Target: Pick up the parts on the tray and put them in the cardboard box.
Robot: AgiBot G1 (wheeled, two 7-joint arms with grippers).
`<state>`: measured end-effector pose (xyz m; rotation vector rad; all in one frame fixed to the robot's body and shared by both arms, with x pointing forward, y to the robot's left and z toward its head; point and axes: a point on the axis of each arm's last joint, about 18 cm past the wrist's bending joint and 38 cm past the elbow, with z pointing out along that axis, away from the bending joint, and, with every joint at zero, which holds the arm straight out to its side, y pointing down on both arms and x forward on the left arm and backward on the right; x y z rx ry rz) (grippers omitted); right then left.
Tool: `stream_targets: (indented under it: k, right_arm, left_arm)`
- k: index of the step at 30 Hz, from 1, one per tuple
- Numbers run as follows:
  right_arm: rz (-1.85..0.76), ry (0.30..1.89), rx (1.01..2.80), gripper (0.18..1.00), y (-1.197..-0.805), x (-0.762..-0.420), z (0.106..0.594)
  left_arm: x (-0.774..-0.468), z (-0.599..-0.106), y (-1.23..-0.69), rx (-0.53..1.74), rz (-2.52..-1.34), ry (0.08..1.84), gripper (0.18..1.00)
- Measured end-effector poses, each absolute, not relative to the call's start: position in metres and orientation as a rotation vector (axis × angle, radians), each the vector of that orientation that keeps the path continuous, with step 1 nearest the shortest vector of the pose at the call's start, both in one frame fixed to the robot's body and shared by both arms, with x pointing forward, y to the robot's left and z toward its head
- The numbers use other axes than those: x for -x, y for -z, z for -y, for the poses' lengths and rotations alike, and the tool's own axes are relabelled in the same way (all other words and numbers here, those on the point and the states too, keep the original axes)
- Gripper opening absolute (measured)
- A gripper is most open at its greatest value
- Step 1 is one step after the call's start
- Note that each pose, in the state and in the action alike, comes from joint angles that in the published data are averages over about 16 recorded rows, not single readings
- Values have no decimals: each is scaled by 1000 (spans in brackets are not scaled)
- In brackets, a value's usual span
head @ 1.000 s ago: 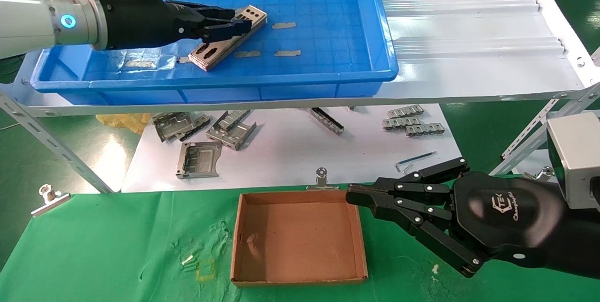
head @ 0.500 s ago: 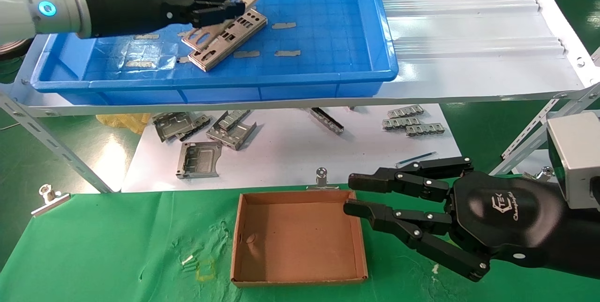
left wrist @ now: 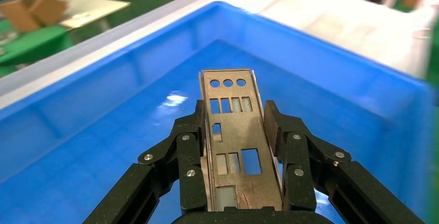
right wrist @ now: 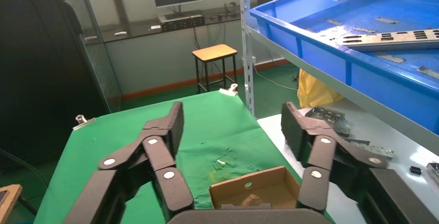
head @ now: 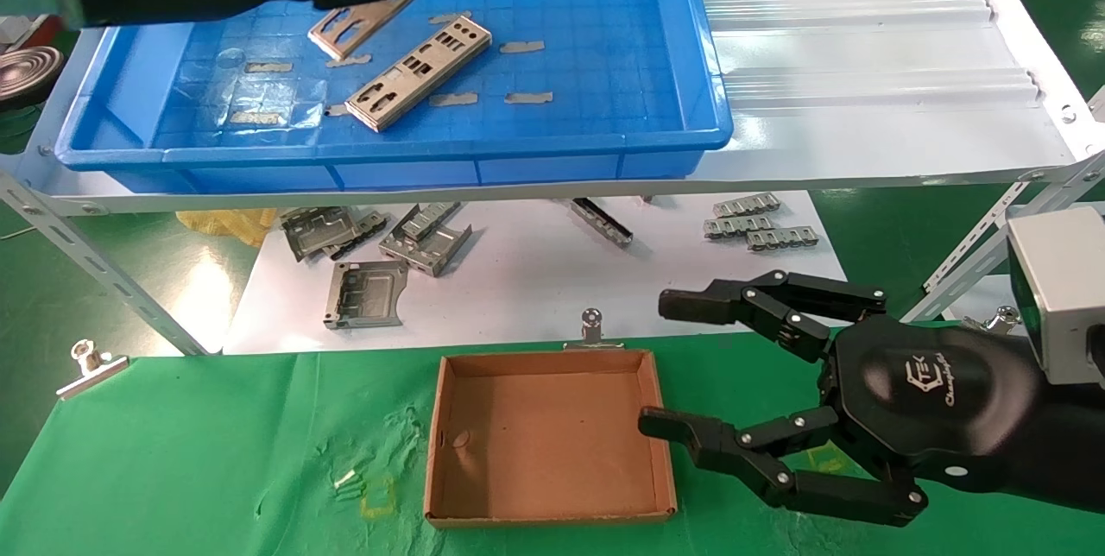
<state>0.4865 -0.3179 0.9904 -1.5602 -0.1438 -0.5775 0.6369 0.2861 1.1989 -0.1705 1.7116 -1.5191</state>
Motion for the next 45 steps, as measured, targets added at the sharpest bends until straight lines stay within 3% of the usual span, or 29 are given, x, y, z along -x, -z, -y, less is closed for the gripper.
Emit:
stream_targets:
  k: [11, 22, 27, 35, 45]
  right_arm:
    - [144, 578, 1560, 854, -990, -486, 318]
    - [144, 578, 1560, 971, -990, -486, 318]
    - [144, 578, 1560, 991, -990, -486, 318]
    - [144, 578, 1560, 1000, -990, -486, 318]
    - [144, 578, 1560, 1000, -990, -486, 318]
  left_arm:
    - [-600, -285, -1158, -131, -1892, 1453, 441]
    - [-581, -257, -1054, -405, -2120, 1296, 440]
    - [-596, -243, -1002, -439, -2165, 1235, 440]
    - [-639, -219, -938, -432, -2142, 1119, 440]
    - [-664, -196, -905, -430, -2118, 1067, 440]
